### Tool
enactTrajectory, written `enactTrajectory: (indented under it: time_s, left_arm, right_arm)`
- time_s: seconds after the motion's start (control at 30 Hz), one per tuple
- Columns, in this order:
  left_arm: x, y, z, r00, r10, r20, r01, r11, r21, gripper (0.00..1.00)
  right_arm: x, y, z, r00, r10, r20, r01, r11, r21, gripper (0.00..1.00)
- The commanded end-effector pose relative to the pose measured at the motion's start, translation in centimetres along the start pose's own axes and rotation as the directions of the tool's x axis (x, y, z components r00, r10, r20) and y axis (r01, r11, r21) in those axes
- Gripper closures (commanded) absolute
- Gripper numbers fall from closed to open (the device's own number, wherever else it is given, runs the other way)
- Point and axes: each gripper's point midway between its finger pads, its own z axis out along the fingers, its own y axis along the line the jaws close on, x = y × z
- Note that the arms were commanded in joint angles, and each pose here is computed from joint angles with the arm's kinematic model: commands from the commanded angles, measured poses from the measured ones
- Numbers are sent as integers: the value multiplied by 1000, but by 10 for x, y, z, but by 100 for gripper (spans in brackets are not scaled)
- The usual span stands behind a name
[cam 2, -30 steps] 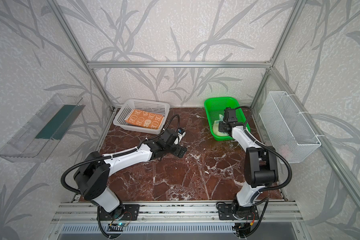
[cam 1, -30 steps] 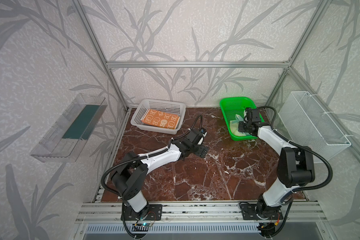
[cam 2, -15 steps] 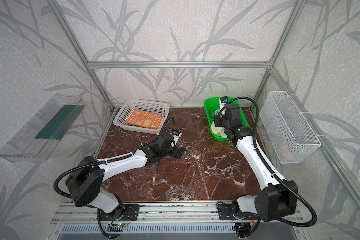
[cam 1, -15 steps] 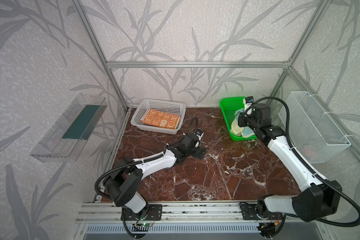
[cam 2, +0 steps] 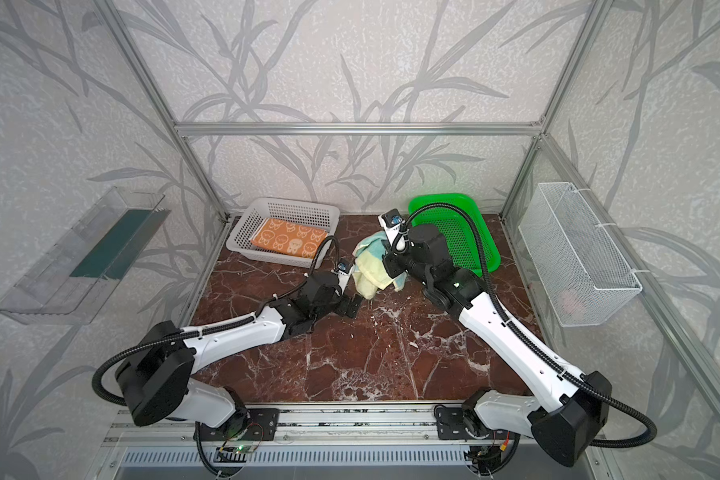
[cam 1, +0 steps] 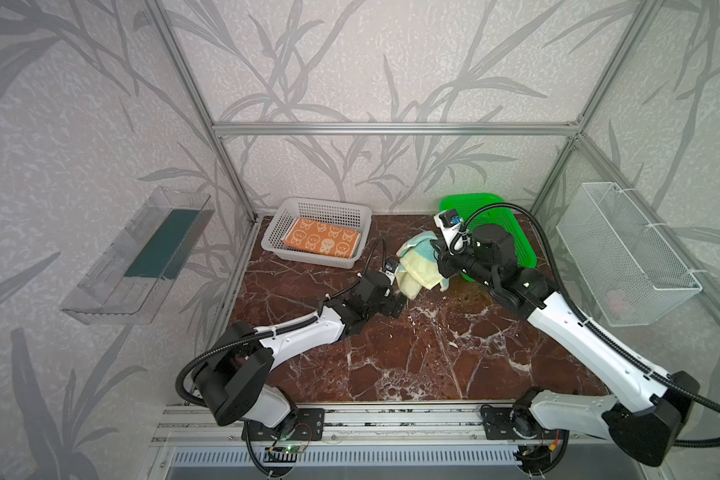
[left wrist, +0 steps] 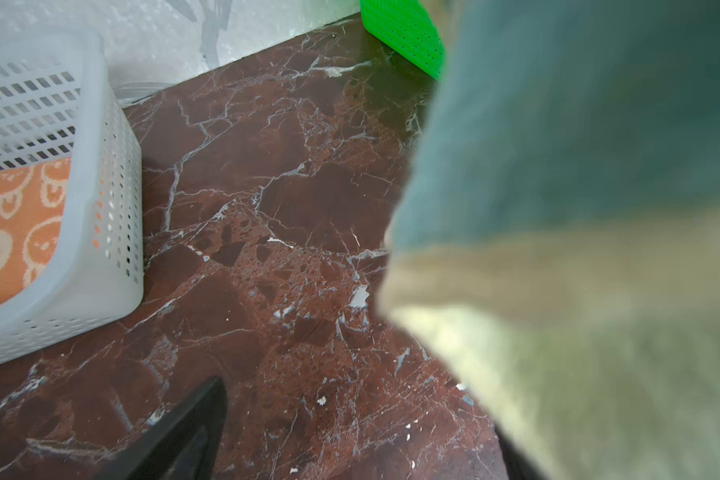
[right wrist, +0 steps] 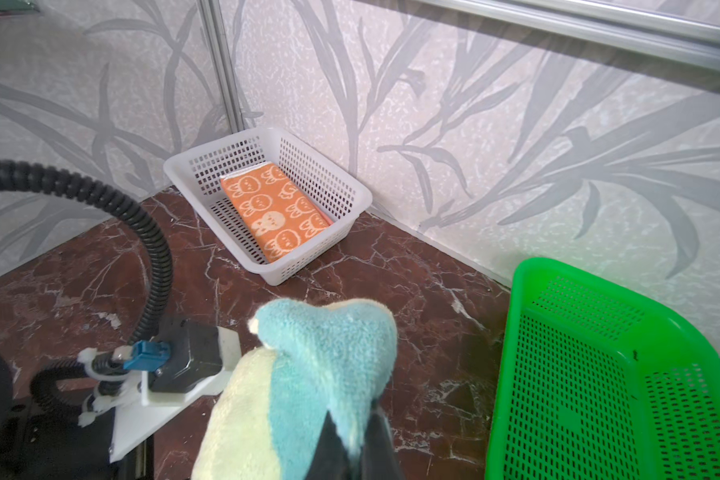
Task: Fold and stack the towels
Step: 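Lift the blue-and-cream towel out and lower it onto the table with the right gripper, then release the blue-and-cream towel and move both grippers to its edges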
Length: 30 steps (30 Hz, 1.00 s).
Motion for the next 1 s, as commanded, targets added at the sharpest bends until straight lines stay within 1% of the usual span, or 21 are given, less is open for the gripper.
enactTrajectory:
  time_s: [0.0, 0.07, 0.17, 0.3, 0.4, 0.5, 0.67, 0.83, 0.97]
  left_arm:
    - [-17, 1, -16, 996, 24, 87, -25, 1000, 5, 2]
    - [-16, -1, -22, 993, 40, 108, -43, 999, 24, 2]
    - [-19, 1, -29, 989, 55, 139, -58, 998, 19, 2]
    - [-23, 7, -34, 986, 56, 157, -56, 998, -7, 1]
    - [-22, 10, -29, 988, 44, 145, -40, 999, -30, 1]
    - [-19, 15, -22, 994, 24, 106, -18, 998, -61, 1]
    - [-13, 14, -14, 997, 18, 78, -13, 998, -68, 1]
    - [-11, 11, -12, 997, 34, 69, -30, 998, -56, 1]
    - [-9, 7, -11, 998, 33, 48, -31, 999, -34, 3]
  right_arm:
    - [22, 5, 13, 999, 30, -40, -30, 1000, -8, 100]
    - [47, 6, 23, 996, 37, -83, -38, 999, -1, 100]
    - [85, 6, 36, 987, 55, -153, -53, 998, 16, 100]
    - [138, 8, 53, 960, 90, -264, -84, 996, 35, 100]
    - [172, 12, 65, 932, 109, -347, -101, 994, 41, 100]
    - [198, 15, 76, 903, 119, -412, -111, 993, 44, 99]
    - [220, 20, 89, 869, 123, -479, -120, 992, 36, 96]
    - [220, 24, 99, 855, 107, -508, -117, 993, 11, 90]
    - [211, 31, 107, 854, 89, -513, -121, 992, -30, 76]
